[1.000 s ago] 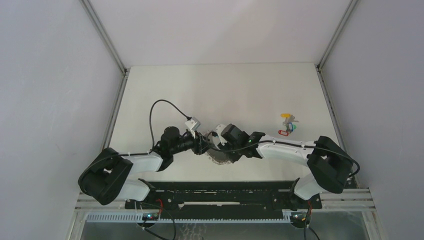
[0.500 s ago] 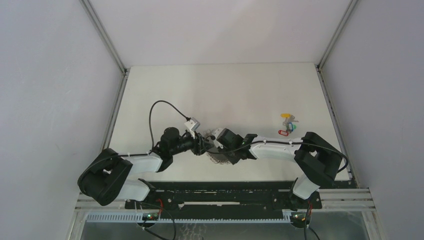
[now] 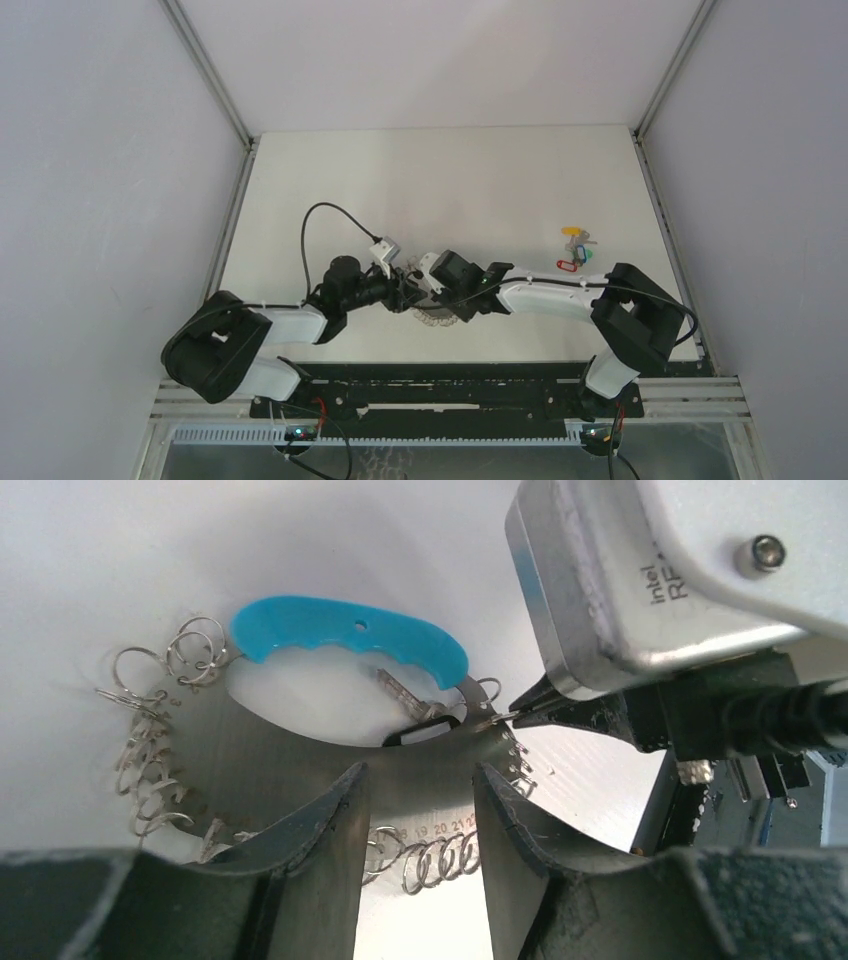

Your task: Put the keys on the keyring

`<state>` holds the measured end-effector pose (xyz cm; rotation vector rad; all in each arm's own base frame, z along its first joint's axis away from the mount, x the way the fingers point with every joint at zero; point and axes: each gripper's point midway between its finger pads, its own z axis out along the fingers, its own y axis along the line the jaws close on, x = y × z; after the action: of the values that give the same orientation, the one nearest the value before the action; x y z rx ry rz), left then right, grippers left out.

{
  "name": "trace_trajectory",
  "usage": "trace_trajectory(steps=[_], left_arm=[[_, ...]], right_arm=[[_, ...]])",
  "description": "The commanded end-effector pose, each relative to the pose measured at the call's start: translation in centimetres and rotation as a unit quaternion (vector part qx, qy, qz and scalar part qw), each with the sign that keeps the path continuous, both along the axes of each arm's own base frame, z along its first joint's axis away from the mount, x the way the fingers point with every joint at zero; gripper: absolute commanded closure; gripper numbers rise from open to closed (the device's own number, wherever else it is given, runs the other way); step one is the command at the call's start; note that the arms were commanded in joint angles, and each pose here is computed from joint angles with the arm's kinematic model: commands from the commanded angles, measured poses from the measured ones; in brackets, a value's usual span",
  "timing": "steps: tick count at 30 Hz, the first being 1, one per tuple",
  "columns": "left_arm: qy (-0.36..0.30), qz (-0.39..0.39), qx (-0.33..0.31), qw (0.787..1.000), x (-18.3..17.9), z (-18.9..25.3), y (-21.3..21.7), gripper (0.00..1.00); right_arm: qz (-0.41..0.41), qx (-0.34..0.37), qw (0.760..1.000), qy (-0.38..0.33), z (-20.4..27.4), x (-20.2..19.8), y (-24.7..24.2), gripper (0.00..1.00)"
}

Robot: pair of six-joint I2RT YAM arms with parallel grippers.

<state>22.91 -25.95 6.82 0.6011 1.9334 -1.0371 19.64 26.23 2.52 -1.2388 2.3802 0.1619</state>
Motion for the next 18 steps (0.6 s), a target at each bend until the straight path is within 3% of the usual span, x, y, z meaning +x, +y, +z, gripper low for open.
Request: trace_trajectory(steps=[1,11,18], left_arm=[[-0.032,0.003,-0.034,0.999,-0.4,1.8,0.0,0.53],[-0.131,-0.031,-0.046,0.990,-1.8,4.6,0.6,0.49],[-0.195,-0.027,-0.041,0.979,-1.1,7.2,0.9,0.35]], right_arm=[[0.073,0.031,0.996,-0.040,2.4,1.8,2.6,1.00],[0.179,0.085,0.975,-0.104,7.0,4.3,3.6,1.00],[0.257,0.147,0.943,-0.150,10.4,4.4,4.1,1.00]])
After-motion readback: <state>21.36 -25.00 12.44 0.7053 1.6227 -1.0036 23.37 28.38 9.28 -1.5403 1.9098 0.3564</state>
